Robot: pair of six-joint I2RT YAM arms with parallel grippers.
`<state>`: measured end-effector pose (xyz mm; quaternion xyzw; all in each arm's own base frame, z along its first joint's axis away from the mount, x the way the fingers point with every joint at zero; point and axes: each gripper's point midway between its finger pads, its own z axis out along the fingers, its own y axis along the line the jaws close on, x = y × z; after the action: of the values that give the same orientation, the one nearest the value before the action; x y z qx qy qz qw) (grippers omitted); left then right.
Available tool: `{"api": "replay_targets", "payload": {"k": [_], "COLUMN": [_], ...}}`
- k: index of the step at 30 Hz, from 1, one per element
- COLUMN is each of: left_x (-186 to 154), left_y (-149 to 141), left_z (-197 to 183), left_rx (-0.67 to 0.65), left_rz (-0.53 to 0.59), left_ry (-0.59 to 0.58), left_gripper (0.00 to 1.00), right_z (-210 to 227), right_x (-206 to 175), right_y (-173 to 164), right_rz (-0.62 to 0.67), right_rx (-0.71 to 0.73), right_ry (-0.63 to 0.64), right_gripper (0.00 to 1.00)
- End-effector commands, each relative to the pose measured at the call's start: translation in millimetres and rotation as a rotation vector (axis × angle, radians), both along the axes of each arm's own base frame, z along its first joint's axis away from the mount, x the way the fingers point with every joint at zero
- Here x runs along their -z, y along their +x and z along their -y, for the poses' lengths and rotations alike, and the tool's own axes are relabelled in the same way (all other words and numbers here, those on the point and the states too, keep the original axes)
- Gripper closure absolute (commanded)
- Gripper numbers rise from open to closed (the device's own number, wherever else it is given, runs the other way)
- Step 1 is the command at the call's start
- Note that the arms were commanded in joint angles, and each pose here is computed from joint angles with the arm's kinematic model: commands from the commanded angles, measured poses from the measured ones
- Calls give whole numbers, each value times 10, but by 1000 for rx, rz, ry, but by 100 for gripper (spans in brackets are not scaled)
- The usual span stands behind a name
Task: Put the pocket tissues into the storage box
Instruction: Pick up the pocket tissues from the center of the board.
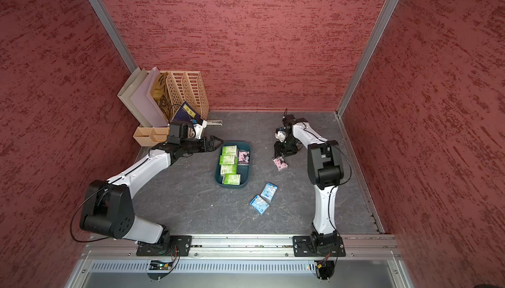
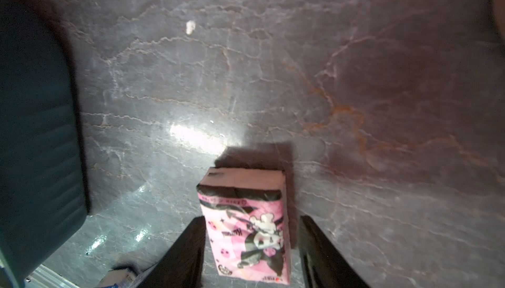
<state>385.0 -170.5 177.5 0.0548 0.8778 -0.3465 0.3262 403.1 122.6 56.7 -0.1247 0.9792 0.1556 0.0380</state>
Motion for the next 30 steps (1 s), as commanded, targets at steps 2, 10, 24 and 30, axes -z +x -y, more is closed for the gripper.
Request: {"api": "replay_targets", "payload": {"k": [2,10,24,30], "left_x": [-93,-86,-72,-55], "left_y": [-14,-20,-12,28], "left_z": [-2,-6,-11,-7], "left_rx": [2,2,-12,-31], "left_rz": [28,29,32,42], "left_ry": [-4,-2,1,5], "left_gripper": [0,0,0,0], "right_z": [-76,-134,-335,-794], "right_x": [-59,197,-437,-1275], "right_y": [-58,-230,-14,161], "right_rz": [0,-61,71,236], "right_rx": [35,62,152,213], "right_ry": [82,130,273,464], "right_gripper": [42,51,100,100]}}
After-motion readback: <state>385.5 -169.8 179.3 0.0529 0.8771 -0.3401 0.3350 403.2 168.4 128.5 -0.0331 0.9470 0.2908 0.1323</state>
